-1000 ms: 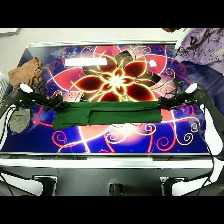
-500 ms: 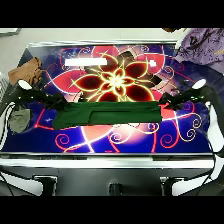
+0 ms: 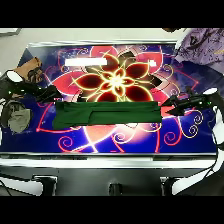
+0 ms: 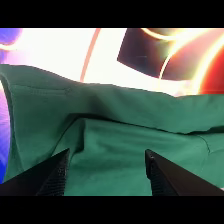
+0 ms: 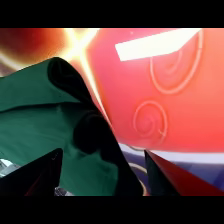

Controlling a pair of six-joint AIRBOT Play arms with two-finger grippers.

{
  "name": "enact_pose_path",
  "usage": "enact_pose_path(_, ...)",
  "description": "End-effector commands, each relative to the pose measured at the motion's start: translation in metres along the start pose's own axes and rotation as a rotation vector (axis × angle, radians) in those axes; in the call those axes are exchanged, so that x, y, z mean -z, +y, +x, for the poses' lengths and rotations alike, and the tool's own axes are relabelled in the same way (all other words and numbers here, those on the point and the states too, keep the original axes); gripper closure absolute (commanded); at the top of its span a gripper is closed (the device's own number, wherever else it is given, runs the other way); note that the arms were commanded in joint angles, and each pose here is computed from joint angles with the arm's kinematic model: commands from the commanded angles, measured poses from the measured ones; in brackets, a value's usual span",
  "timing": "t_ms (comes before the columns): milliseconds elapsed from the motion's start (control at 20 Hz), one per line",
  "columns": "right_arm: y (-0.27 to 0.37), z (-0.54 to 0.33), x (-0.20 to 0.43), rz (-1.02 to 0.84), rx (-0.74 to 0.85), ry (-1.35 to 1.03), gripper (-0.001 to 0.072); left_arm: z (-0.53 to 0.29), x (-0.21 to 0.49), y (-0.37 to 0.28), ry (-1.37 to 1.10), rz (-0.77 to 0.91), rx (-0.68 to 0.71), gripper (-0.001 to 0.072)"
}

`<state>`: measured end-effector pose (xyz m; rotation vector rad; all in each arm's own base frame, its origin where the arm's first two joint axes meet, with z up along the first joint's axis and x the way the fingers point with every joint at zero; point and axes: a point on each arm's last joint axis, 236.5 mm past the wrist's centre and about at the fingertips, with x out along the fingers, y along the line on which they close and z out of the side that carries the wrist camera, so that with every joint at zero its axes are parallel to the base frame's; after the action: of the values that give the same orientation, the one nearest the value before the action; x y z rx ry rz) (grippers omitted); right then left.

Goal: Fold the clothes and pants, and hang the long-sleeved shirts on hangers.

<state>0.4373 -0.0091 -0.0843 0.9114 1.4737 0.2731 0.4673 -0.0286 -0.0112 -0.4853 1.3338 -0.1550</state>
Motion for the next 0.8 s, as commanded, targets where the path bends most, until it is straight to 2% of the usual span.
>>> enact_pose_path(0, 0.002, 0.021, -0.002, -0.011, -0.012, 0.014, 0.0113, -0.003, -0.001, -0.001, -0.007, -0.006, -0.004, 0.0159)
enact_pose_path(100, 0.005, 0.034, 0.001, -0.024, 0.001, 0.031, 0.0150, -0.003, -0.001, -0.001, -0.007, -0.006, -0.003, 0.0158)
enact_pose_path(150, 0.008, 0.039, 0.004, -0.032, 0.004, 0.042, 0.0201, -0.004, -0.001, -0.002, -0.007, -0.006, 0.001, 0.0158)
enact_pose_path(250, 0.014, 0.050, 0.009, -0.064, 0.026, 0.060, 0.0343, -0.004, -0.001, -0.006, -0.009, -0.011, 0.018, 0.0158)
enact_pose_path(350, 0.019, 0.058, 0.012, -0.100, 0.047, 0.071, 0.0561, -0.004, -0.001, -0.016, -0.009, -0.020, 0.055, 0.0177)
enact_pose_path(400, 0.024, 0.057, 0.012, -0.110, 0.045, 0.067, 0.0646, -0.003, -0.001, -0.022, -0.006, -0.021, 0.074, 0.0188)
enact_pose_path(450, 0.030, 0.051, 0.010, -0.118, 0.044, 0.049, 0.0681, -0.001, 0.001, -0.032, -0.001, -0.018, 0.096, 0.0277)
enact_pose_path(550, 0.041, 0.029, 0.004, -0.119, 0.077, -0.002, 0.0681, 0.006, 0.007, -0.058, 0.019, -0.008, 0.151, 0.0691)
enact_pose_path(750, 0.064, -0.032, -0.001, -0.127, 0.194, -0.123, 0.0682, 0.043, 0.021, -0.132, 0.021, -0.024, 0.217, 0.0689)
